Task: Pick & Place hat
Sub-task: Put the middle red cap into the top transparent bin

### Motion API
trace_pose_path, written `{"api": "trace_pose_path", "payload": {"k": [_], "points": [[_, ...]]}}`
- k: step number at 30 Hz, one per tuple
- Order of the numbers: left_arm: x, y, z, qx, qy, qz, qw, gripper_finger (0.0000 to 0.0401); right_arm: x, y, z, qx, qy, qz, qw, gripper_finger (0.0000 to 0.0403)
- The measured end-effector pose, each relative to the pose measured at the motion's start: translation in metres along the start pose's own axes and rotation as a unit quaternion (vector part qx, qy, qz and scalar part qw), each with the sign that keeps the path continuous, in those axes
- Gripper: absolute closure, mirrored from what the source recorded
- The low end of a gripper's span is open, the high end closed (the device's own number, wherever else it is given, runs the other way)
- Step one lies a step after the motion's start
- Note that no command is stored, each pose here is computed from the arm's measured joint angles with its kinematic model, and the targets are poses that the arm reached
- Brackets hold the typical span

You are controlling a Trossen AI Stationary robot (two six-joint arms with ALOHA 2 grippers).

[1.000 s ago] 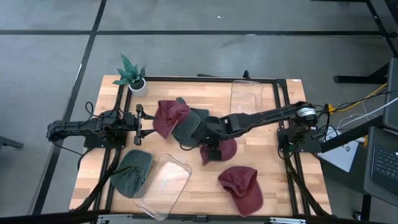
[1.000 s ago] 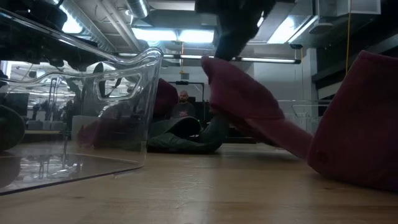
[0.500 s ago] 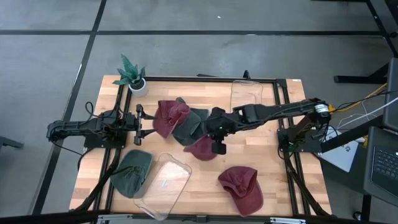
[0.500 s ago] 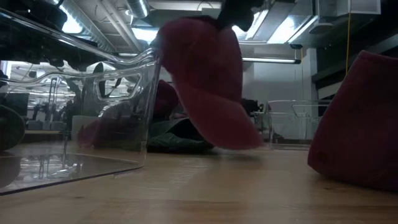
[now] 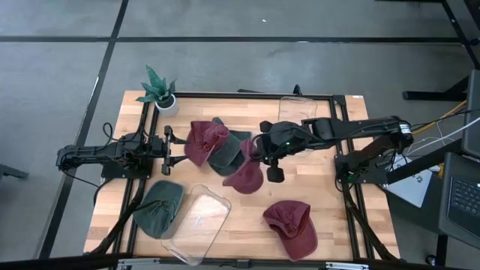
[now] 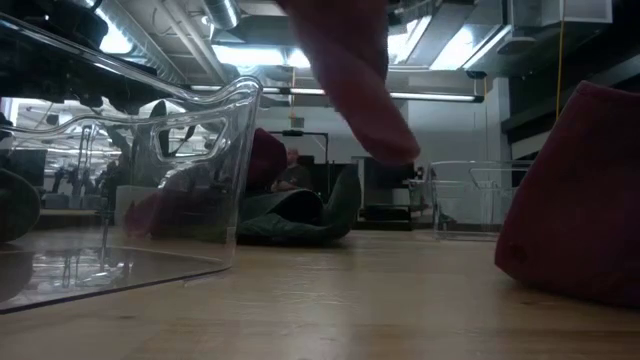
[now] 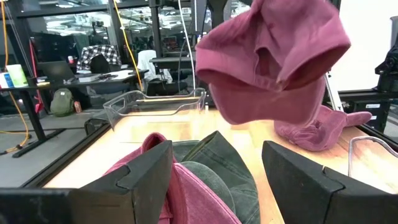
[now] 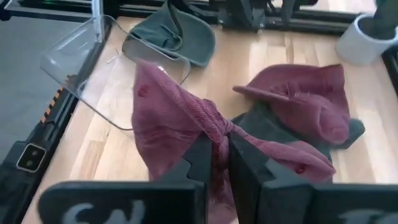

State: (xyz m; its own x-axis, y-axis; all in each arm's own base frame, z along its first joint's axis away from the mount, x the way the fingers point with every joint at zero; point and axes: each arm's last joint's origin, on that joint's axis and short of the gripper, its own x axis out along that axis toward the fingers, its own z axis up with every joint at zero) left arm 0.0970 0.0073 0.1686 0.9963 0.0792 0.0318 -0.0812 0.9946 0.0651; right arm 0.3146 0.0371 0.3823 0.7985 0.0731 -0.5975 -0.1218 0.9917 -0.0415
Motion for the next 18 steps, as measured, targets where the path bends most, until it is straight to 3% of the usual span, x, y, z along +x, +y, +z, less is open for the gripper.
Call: {"api": "trace_pose_path", "payload": {"k": [18], "points": [[0.0,0.0,0.0,0.0,0.0,0.0,1.0,0.0156,-0.062,-0.005,0.002,-0.095,-0.053,-0.015,0.994,0.0361]]}}
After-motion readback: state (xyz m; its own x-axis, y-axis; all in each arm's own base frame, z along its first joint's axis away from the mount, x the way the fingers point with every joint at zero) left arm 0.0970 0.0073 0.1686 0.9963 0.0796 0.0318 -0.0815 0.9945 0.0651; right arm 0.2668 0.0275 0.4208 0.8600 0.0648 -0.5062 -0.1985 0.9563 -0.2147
